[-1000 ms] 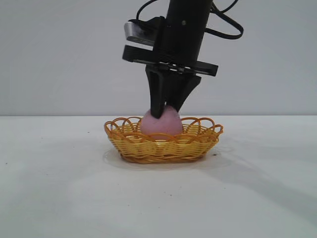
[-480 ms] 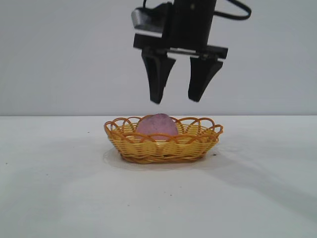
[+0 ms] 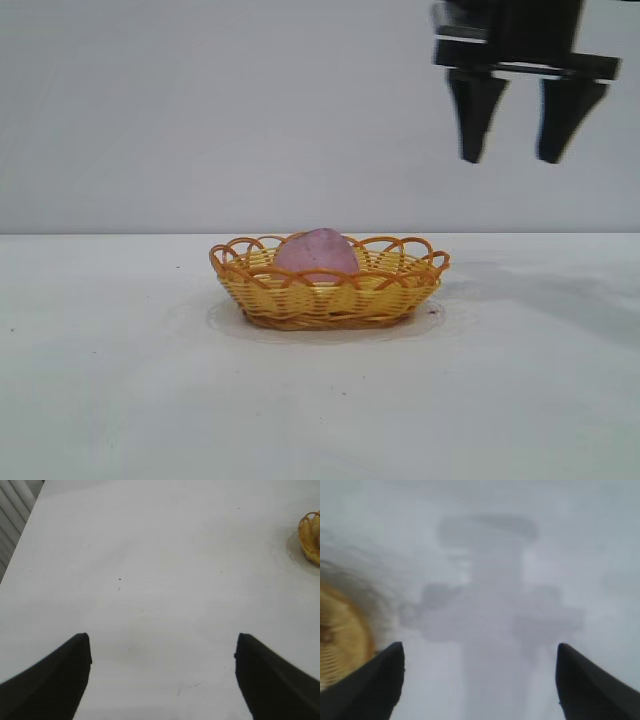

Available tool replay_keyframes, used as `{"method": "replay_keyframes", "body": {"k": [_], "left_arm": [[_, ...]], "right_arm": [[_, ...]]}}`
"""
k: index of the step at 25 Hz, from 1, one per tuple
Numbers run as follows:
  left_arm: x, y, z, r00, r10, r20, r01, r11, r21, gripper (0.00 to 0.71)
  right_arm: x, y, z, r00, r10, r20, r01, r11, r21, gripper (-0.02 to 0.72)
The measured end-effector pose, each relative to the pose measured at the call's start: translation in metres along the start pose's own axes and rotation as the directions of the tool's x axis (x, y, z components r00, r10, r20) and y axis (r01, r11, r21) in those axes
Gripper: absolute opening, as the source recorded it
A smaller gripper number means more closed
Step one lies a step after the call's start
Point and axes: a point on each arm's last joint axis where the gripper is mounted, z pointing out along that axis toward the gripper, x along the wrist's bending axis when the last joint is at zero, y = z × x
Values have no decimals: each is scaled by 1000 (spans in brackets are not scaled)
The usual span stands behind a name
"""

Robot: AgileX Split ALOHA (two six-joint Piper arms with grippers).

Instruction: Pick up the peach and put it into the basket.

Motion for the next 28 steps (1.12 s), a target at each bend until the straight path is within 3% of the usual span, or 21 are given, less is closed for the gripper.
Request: {"method": "replay_keyframes", "body": {"k": [8,17,22,28], "left_arm": [[0,0,0,1000,0,0,0,1000,0,571],[0,0,0,1000,0,0,0,1000,0,571],[0,0,0,1000,0,0,0,1000,0,571],[0,0,0,1000,0,0,0,1000,0,571]], "right_arm": [[-51,-7,-5,993,116,25,-116,993,-3,531],[-52,-20,-34,991,129,28,-129,992,0,531],[-41,-52,-71,990,136,32,-134,990,-53,531],[-22,-122,-111,985,168,35,-161,977,-136,531]]}}
